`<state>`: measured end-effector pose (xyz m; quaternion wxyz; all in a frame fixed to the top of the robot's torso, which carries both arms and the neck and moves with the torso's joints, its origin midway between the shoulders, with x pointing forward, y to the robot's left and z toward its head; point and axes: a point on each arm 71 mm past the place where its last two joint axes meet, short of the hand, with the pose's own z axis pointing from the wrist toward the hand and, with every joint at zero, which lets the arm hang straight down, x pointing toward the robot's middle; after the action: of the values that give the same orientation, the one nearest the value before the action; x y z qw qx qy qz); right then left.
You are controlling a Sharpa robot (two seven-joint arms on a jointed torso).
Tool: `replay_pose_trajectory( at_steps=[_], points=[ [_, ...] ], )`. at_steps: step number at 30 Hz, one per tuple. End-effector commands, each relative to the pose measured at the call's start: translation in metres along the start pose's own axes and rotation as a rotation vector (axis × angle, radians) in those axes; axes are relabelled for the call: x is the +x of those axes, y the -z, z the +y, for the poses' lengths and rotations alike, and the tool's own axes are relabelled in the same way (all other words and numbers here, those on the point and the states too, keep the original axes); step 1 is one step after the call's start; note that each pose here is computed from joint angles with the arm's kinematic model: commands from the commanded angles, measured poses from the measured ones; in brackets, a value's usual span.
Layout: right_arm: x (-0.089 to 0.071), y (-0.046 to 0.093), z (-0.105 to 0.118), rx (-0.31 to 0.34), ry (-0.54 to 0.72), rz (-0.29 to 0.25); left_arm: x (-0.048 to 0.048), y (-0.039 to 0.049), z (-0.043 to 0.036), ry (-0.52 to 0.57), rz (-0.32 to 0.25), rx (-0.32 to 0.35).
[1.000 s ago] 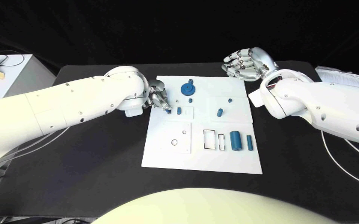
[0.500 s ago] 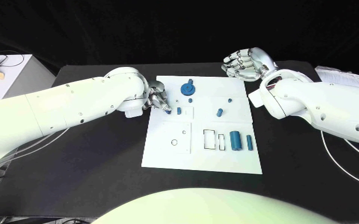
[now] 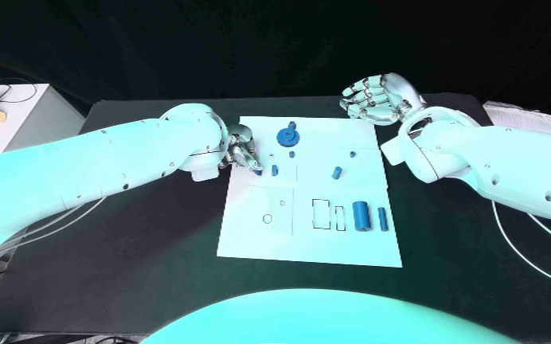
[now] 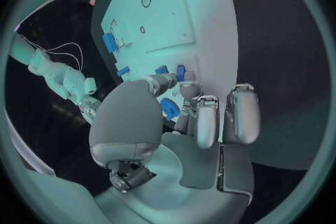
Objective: Assemble the parts on the task board
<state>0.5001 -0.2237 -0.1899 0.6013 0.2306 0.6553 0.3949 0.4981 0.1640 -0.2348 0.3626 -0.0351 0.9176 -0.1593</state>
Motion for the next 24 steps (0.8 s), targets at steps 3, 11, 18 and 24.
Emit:
replay_pose_trajectory(
  at_steps=[3,11,18,24],
  points=[
    [0.0016,0.0002,0.0010,-0.014,0.001,0.016,0.0032,-0.0006,-0.0024,-0.014,0.018,0.002],
    [0.0023,0.0004,0.0008,-0.014,0.000,0.019,0.0058,-0.0018,-0.0024,-0.030,0.014,-0.006],
    [0.0027,0.0005,0.0005,-0.013,0.000,0.021,0.0077,-0.0021,-0.0030,-0.038,0.013,-0.008],
    [0.0032,0.0006,0.0003,-0.013,0.000,0.023,0.0086,-0.0023,-0.0041,-0.039,0.011,-0.006]
  ],
)
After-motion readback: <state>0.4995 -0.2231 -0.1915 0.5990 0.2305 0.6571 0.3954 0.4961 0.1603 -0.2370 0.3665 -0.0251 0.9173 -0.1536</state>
